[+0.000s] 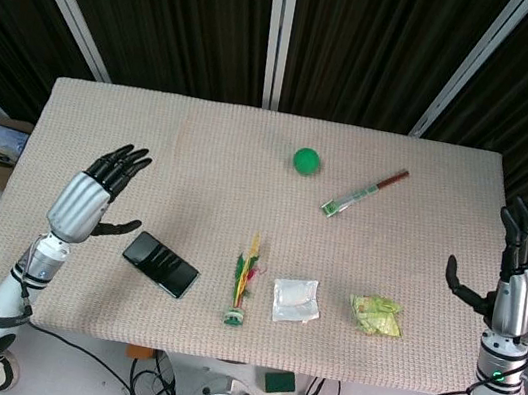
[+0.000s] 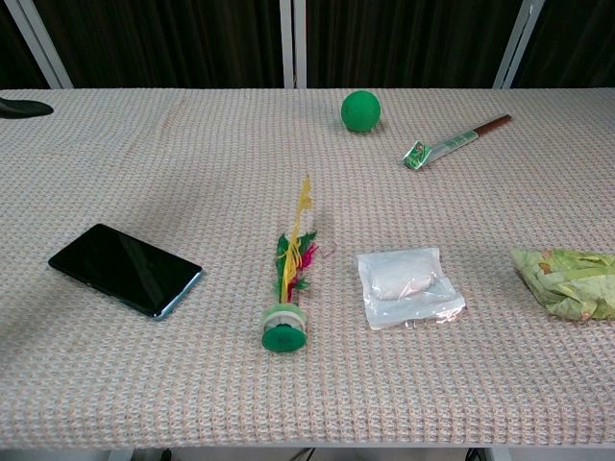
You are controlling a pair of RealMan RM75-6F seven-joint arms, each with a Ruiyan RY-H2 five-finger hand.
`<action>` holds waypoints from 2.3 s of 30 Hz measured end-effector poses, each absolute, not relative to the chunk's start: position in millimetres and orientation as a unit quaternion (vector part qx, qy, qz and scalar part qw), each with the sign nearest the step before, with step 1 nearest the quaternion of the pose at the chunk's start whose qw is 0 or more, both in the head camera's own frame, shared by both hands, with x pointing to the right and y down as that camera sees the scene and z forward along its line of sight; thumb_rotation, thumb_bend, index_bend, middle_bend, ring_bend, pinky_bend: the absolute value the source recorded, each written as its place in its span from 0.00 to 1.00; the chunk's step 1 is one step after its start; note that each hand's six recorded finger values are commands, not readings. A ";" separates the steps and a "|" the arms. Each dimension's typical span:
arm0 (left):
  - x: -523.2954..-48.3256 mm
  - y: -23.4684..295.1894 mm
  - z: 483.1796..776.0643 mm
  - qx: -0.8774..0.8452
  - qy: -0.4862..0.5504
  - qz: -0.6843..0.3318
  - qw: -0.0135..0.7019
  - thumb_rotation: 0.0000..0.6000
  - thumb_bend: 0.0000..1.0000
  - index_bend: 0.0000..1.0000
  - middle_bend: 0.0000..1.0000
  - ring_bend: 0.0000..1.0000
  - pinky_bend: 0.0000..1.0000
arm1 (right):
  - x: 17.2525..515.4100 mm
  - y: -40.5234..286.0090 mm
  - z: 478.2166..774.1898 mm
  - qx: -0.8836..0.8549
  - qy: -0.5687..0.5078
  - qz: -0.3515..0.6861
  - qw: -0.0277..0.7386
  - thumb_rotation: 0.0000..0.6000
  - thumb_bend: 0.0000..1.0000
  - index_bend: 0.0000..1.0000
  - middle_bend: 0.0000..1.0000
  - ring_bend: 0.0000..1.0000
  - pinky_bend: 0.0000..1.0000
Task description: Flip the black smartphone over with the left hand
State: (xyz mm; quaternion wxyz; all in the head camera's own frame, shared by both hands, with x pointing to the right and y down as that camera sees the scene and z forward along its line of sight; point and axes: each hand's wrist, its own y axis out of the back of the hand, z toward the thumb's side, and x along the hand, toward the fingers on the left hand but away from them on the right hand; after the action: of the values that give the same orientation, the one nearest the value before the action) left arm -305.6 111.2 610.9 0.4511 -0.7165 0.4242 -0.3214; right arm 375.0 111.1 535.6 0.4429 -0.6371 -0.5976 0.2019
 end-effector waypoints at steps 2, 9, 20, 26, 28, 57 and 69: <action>-305.2 111.7 610.9 -0.716 0.421 -0.323 0.452 1.00 0.01 0.07 0.07 0.05 0.19 | 374.5 112.0 537.0 -0.639 -0.595 0.204 0.442 0.82 0.43 0.00 0.00 0.00 0.00; -303.9 115.2 609.7 -0.719 0.408 -0.330 0.456 1.00 0.01 0.07 0.07 0.05 0.19 | 376.4 113.7 540.4 -0.643 -0.588 0.217 0.440 0.82 0.43 0.00 0.00 0.00 0.00; -306.9 122.9 610.5 -0.707 0.326 -0.381 0.499 1.00 0.01 0.07 0.08 0.04 0.19 | 377.6 115.3 541.0 -0.644 -0.581 0.224 0.444 0.82 0.43 0.00 0.00 0.00 0.00; -293.6 138.9 622.1 -0.714 0.193 -0.423 0.524 1.00 0.01 0.07 0.09 0.04 0.21 | 377.9 115.6 544.3 -0.644 -0.584 0.228 0.438 0.82 0.43 0.00 0.00 0.00 0.00; -287.0 146.3 627.8 -0.721 0.154 -0.430 0.520 1.00 0.01 0.07 0.09 0.05 0.21 | 377.2 116.8 545.9 -0.645 -0.583 0.230 0.437 0.82 0.43 0.00 0.00 0.00 0.00; -258.1 183.3 691.7 -0.757 0.039 -0.434 0.487 1.00 0.01 0.32 0.21 0.05 0.21 | 386.0 121.4 556.8 -0.644 -0.576 0.259 0.432 0.82 0.43 0.00 0.00 0.00 0.00; -260.3 184.4 699.3 -0.757 0.043 -0.438 0.482 1.00 0.01 0.29 0.21 0.05 0.21 | 388.5 122.6 560.5 -0.643 -0.576 0.266 0.430 0.82 0.45 0.00 0.00 0.00 0.00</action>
State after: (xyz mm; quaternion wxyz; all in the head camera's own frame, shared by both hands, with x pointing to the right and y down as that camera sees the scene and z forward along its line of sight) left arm -260.3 184.4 699.3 0.4823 -0.7574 0.0430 -0.4382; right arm 388.5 122.6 560.5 0.4298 -0.6427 -0.5757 0.2660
